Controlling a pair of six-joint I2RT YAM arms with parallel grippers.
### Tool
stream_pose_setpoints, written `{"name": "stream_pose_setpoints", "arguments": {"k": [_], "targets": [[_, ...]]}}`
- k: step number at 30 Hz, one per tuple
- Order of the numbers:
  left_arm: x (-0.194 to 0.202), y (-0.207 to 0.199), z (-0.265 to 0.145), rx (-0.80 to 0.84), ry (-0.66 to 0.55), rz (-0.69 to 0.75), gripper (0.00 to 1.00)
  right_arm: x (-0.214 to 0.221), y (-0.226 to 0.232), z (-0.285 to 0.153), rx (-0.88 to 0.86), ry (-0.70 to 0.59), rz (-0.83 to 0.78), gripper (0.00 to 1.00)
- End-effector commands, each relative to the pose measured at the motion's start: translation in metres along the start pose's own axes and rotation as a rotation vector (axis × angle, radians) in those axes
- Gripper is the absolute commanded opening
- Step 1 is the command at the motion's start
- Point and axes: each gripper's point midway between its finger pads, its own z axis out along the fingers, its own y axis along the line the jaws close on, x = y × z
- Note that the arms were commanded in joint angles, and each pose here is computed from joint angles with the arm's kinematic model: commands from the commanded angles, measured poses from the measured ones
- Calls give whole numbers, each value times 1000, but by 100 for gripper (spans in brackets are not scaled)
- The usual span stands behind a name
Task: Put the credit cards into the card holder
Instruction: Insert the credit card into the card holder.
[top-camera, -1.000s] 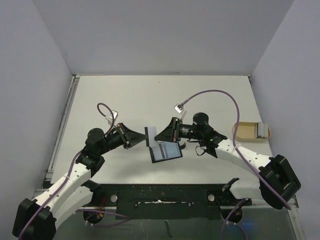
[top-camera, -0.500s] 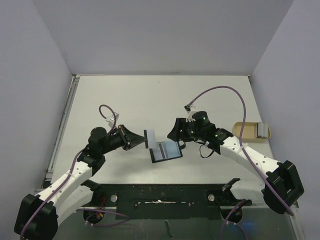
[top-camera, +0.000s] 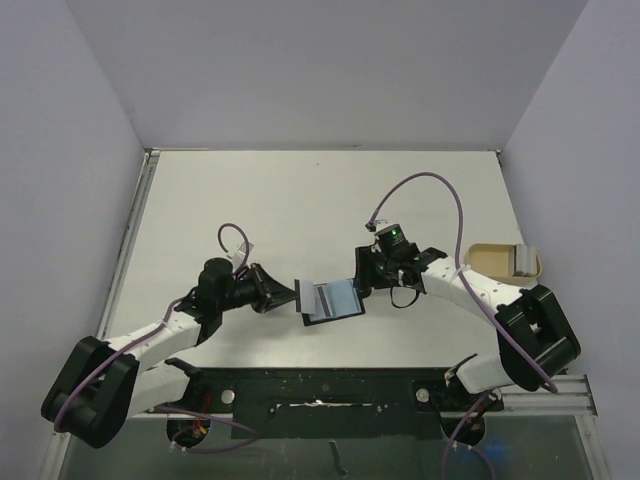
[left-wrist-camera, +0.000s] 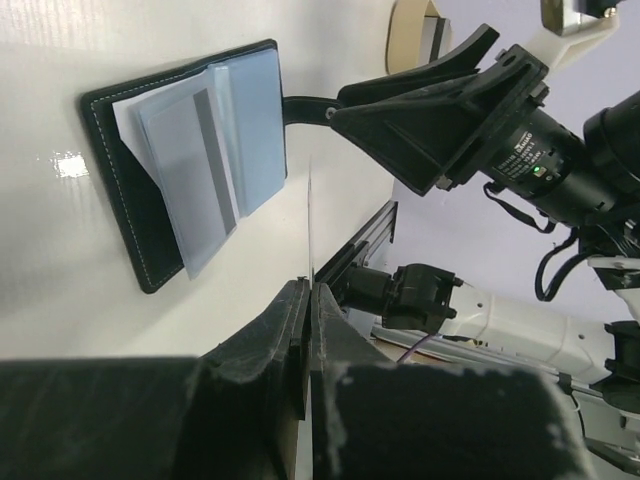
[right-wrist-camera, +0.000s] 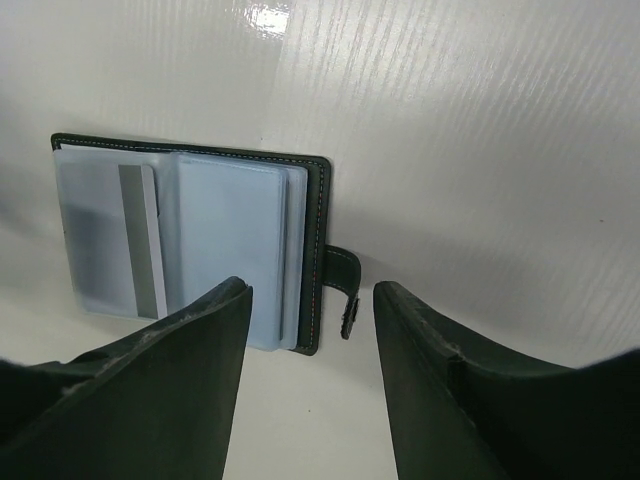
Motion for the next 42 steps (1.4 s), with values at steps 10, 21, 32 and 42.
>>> {"name": "stream_pose_setpoints", "arguments": {"k": [10, 21, 32, 42], "targets": [[0, -4, 28, 27, 43, 88, 0, 4, 2, 16, -35, -7, -11, 42], [-3, 7, 24, -23, 44, 93, 0, 19, 11, 31, -72, 32, -16, 25], [-25, 16, 7, -59, -2, 139, 0, 28, 44, 42, -147, 48, -64, 15], [-15, 37, 11, -66, 66, 117, 0, 37, 61, 47, -187, 59, -35, 12]]}}
